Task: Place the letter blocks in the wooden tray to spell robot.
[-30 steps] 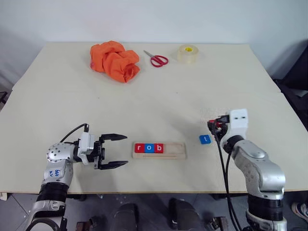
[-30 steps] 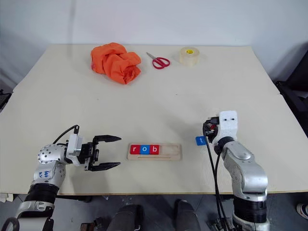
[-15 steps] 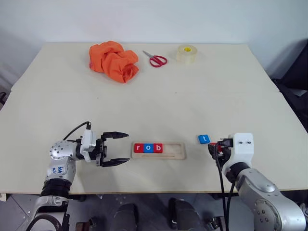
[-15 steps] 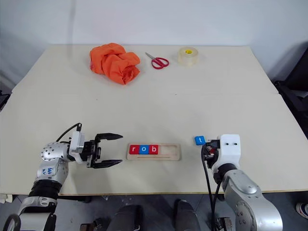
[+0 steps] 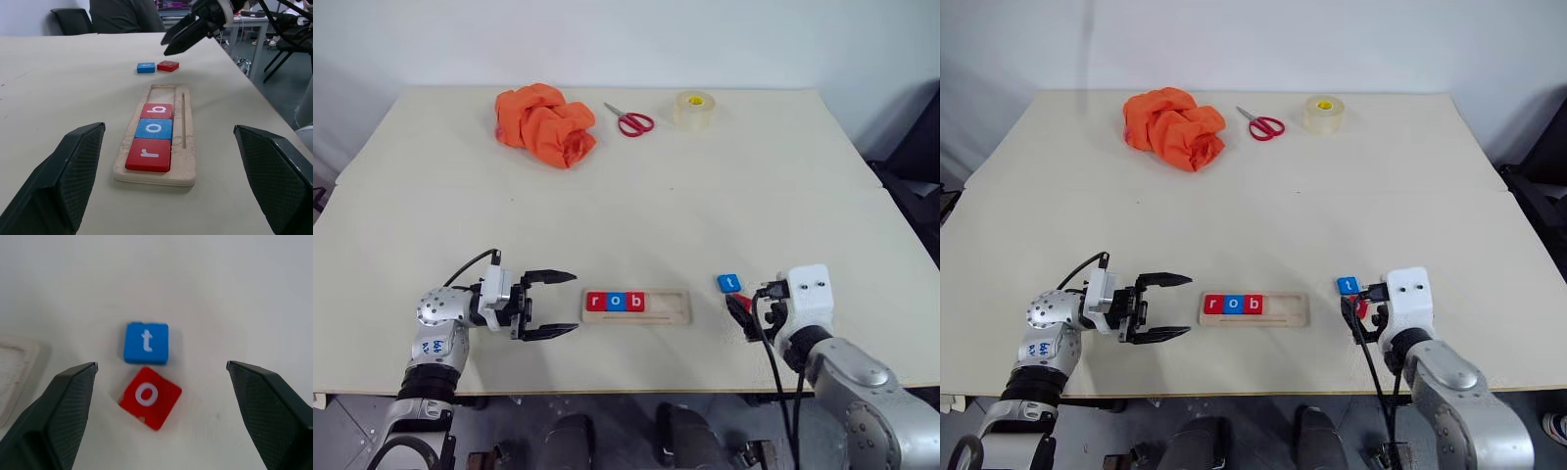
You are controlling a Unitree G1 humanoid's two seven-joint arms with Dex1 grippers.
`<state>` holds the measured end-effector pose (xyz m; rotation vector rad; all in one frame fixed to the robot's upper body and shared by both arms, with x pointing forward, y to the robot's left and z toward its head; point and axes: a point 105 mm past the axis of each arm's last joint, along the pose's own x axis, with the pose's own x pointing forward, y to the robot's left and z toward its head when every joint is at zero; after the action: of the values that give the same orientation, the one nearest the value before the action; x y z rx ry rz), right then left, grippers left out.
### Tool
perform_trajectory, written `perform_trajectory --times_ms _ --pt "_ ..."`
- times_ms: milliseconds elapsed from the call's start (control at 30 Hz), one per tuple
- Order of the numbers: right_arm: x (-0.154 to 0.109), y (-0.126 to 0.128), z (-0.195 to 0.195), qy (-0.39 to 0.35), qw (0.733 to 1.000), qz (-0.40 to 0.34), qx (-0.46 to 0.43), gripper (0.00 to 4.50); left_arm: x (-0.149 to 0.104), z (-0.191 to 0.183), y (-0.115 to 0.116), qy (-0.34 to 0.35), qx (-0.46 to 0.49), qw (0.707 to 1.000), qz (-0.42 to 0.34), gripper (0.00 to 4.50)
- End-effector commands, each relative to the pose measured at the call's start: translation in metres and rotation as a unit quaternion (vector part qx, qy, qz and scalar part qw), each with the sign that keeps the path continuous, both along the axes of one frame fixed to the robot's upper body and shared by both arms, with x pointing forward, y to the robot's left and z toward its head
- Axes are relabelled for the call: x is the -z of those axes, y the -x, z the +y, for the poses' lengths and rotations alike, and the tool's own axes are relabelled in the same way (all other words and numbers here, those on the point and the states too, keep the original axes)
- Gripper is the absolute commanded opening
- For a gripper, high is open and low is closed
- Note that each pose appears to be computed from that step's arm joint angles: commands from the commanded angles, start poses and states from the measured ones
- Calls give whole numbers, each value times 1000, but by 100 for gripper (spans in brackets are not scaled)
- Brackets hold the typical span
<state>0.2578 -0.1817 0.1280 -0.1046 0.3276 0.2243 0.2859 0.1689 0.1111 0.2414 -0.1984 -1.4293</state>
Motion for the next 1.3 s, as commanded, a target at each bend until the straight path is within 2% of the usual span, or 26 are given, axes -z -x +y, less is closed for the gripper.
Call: perform_trajectory --times_ms 33,100,300,533,633,867,1067,1200,1300 --pt "-13 0 0 92 987 0 -135 448 -3 -1 5 -1 17 1000 -15 450" --pt "-10 -1 -5 130 973 23 -188 448 -3 -1 5 -1 17 1000 -16 450" --pt "-2 -16 -18 169 948 53 -264 448 -2 -4 6 4 14 1000 -19 450" --pt "14 -25 -20 180 930 87 -310 448 -2 -1 12 6 4 1000 -24 450" --pt "18 -26 -20 185 925 93 -318 392 -2 1 14 5 -2 1000 -24 450" --pt "10 -30 -21 193 928 80 -308 146 -1 3 17 4 -9 1000 -23 450" --pt "-12 -29 -13 196 925 54 -321 145 -1 1 14 6 -8 1000 -23 450" --pt "-29 -23 11 175 913 42 -366 145 0 -1 13 7 -4 1000 -20 450" --pt "-27 -22 36 164 899 54 -402 145 0 -4 12 9 -1 1000 -22 450"
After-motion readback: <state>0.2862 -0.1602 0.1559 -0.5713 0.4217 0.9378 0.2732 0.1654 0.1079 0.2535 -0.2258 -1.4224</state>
